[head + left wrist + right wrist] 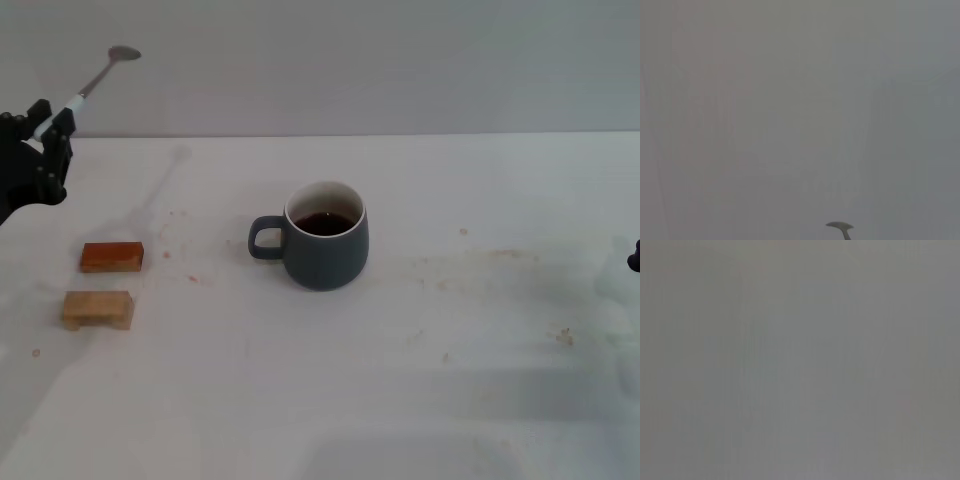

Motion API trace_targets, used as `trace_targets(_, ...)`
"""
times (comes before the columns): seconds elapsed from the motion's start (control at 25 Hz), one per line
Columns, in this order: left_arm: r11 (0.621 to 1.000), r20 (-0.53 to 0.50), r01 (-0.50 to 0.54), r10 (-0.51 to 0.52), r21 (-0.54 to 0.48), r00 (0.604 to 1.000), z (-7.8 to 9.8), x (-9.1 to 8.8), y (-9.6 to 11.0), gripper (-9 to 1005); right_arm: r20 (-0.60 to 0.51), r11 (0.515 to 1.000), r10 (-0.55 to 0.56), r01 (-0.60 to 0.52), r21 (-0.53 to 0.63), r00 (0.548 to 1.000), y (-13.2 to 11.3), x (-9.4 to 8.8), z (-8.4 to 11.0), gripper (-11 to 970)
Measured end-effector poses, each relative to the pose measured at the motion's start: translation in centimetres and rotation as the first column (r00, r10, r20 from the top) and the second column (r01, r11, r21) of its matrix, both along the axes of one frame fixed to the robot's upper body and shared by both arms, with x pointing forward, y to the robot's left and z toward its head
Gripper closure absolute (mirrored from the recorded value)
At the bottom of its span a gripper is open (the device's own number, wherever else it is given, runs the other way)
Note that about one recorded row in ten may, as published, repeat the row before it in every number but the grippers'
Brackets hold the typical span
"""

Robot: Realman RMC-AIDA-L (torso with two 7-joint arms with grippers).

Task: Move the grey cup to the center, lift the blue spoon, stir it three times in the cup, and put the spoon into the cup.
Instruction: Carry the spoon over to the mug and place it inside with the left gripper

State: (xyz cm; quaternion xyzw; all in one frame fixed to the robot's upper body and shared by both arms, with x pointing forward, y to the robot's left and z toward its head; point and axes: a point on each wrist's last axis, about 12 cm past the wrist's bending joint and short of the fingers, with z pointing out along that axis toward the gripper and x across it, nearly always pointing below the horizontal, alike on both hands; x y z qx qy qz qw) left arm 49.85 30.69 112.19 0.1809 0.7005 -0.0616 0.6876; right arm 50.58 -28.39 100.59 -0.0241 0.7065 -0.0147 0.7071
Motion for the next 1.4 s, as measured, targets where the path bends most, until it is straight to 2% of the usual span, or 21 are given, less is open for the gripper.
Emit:
trace_targets(0.28, 0.998, -0.02, 0.015, -0.014, 0.062, 1.0, 0.7, 0.5, -1.0, 819, -0.003, 1.0, -0.002, 0.002, 0.003, 1.0, 0.0, -0.1, -0.1, 961)
trace_targets(0.36, 0.994, -0.047, 0.022, -0.017, 0.108, 0.999, 0.9, 1.0, -1.5, 819, -0.005, 1.0, -0.004, 0.004, 0.003, 1.0, -0.1, -0.2, -0.1, 961)
trace_targets(0.68, 0.988, -0.064, 0.031, -0.021, 0.15, 0.998, 1.1, 1.3, -2.1, 820, -0.011, 1.0, -0.01, 0.01, 0.005, 1.0, -0.2, -0.5, -0.3, 961)
trace_targets(0.96, 0.971, -0.116, 0.066, -0.04, 0.23, 0.992, 1.9, 1.6, -3.7, 820, -0.012, 1.0, -0.011, 0.011, 0.005, 1.0, -0.3, -0.5, -0.3, 961)
trace_targets(1.4, 0.94, -0.154, 0.094, -0.045, 0.327, 0.987, 3.3, 1.8, -5.0, 820, -0.013, 1.0, -0.011, 0.011, 0.004, 1.0, -0.3, -0.5, -0.3, 961)
